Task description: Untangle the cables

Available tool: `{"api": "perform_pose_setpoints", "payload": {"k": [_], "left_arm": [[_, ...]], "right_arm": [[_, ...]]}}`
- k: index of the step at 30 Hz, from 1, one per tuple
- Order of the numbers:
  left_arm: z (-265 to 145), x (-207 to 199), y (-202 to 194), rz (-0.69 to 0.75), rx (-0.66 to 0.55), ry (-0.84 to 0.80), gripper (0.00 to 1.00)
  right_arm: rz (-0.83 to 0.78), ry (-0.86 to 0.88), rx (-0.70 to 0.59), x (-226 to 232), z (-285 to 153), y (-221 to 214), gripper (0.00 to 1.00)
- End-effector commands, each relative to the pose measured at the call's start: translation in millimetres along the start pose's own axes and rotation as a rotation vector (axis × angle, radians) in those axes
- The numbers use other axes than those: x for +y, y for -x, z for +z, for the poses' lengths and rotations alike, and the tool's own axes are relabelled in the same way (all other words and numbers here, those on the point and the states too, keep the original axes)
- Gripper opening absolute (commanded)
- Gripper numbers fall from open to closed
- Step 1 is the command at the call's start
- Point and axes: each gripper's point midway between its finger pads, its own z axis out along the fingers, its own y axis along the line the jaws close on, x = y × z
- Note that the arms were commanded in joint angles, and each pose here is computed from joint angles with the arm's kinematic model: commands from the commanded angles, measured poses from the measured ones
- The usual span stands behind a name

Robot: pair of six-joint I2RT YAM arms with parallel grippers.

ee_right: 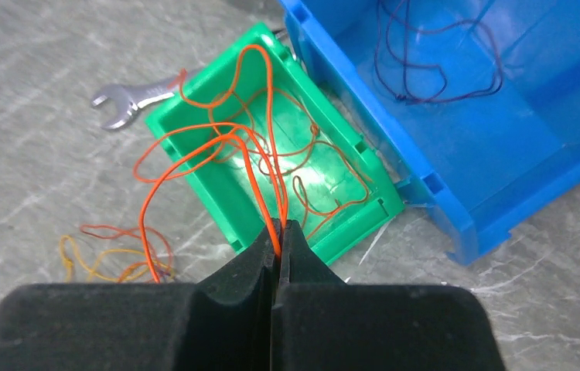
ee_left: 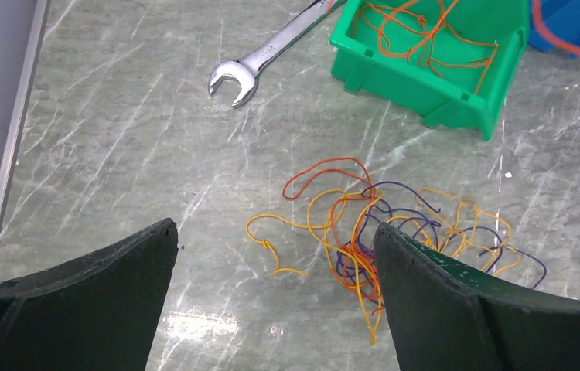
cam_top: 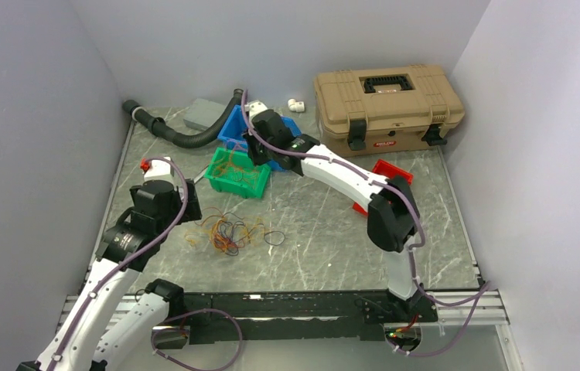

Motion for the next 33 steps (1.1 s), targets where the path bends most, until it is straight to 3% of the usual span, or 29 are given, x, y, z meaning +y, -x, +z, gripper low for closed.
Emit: {"api": "perform_pose_setpoints", "payload": {"k": [1, 17, 24, 33], "left_arm": [[-0.9, 6.6, 14.3, 0.001, -0.059, 0.036, 0.99], [-0.8, 6.8, 13.1, -0.007, -0.072, 0.029, 0.99], [2.3, 3.9, 9.3, 0.004, -0.054, 0.019, 0.99], [18.8, -17.0, -10.4, 0.057, 0.078, -0.057, 0.99]], "right_arm": [[-0.048, -0.027, 0.019, -6.2, 24.3, -10.7, 0.00], [-0.117, -0.097, 0.085, -23.0, 111.7, -56.7, 0.00], [-0.171, -0.153, 0.085, -26.7, 118.9, -75.3, 0.00], [-0.131, -0.108, -0.047, -4.1, 49.2, -13.4, 0.39]]}}
